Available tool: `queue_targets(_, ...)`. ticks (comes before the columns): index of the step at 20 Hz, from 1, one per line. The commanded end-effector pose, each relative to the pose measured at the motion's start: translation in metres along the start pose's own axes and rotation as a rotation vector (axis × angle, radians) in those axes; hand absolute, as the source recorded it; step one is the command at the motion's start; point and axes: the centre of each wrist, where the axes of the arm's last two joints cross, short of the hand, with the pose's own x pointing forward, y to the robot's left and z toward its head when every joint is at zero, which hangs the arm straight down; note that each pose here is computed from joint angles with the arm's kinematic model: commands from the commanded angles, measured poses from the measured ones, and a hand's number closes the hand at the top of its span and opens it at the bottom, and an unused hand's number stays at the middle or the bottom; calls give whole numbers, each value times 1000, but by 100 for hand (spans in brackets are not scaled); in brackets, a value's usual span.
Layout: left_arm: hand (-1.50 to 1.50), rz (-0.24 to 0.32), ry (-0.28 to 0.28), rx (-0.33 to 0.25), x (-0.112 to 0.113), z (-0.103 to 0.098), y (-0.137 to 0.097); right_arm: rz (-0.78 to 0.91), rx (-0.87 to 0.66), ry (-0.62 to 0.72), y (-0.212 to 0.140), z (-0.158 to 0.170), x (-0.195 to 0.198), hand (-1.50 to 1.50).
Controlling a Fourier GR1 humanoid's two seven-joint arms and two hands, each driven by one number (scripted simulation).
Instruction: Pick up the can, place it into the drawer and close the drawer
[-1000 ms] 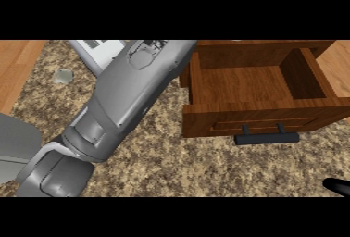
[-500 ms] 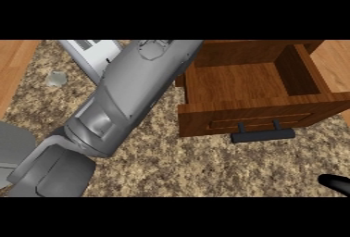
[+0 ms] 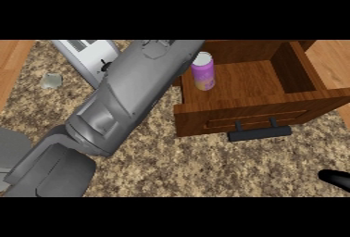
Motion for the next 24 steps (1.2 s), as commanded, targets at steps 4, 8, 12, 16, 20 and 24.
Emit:
queue_targets(4, -150, 33, 10, 40, -6, -1, 1, 131, 62, -63, 2, -9, 6, -150)
queue_targets(8, -150, 81, 2, 33, 11, -1, -2, 228, 107, -148, 14, -20, 7, -150)
queue_targets(12, -150, 114, 11, 29, 10, -2, 0, 374, 145, -166, 29, -23, 3, -150)
queue_targets(16, -150, 132, 14, 38, 8, -3, 1, 536, 189, -172, 38, -42, -6, -150)
queue_targets(20, -150, 139, -13, 43, 19, -2, -2, 641, 214, -209, 64, -59, -24, -150)
queue_targets(24, -150, 89, -23, 49, 17, -3, -2, 724, 248, -217, 93, -71, -49, -150)
